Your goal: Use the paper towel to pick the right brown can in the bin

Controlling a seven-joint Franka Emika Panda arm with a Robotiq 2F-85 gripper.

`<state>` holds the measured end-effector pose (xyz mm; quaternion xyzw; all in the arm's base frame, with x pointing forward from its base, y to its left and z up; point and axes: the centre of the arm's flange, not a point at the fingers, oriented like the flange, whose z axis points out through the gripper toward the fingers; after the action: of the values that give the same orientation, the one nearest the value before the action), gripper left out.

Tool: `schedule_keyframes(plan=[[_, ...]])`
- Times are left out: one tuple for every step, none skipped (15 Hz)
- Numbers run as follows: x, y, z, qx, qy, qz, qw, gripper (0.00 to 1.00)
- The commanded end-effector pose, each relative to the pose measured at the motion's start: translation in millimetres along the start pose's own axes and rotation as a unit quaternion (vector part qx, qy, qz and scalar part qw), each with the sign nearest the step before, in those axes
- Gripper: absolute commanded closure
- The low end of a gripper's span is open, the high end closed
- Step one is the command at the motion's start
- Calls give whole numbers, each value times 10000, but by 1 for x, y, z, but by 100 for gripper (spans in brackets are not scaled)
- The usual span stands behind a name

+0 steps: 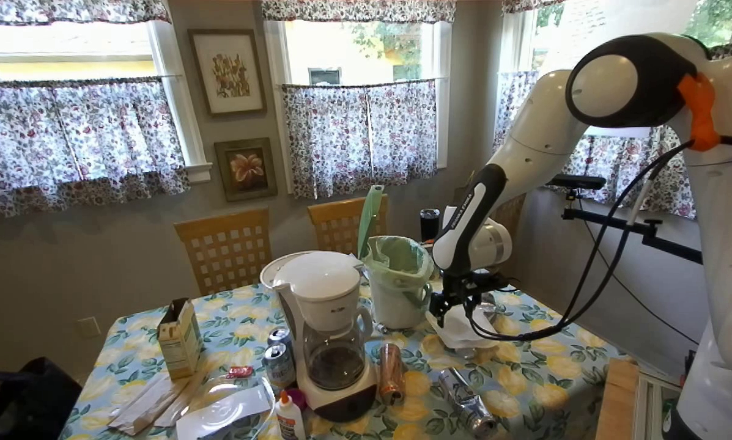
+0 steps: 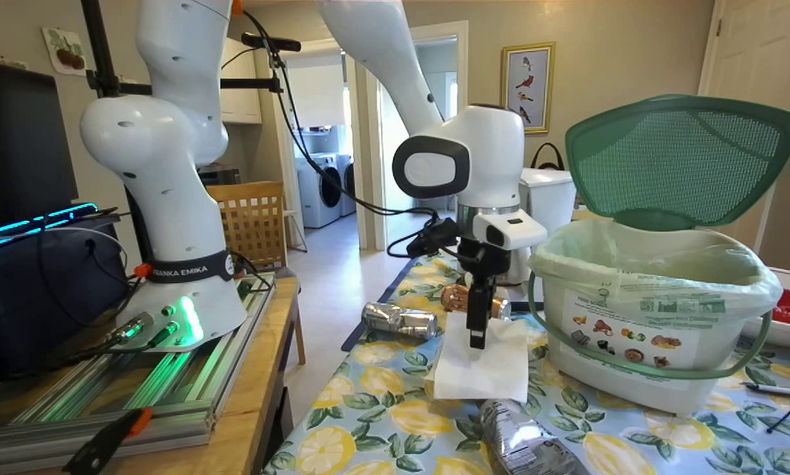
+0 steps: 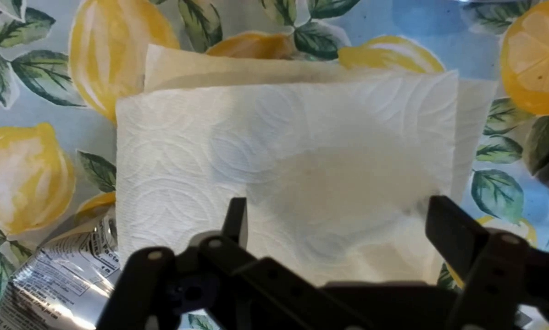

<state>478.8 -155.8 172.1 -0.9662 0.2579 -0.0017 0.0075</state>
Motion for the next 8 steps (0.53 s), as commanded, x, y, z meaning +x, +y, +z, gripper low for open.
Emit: schedule_keyframes(plan=[[10,2,13,-126,-117,-9,9999,0],[12,2,16,-151,-143,-12,9998,0],[13,2,19,-178,-170,-15,9997,0],[15,2,22,-207,-205,-30,9996,0],[16,2,25,-234,-237,-44,9994,0],[16,2,28,-268,-271,-62,9993,0],[17,1,30,-287,-301,-81,9991,0],[18,1,33,-311,-336,-112,9989,0]])
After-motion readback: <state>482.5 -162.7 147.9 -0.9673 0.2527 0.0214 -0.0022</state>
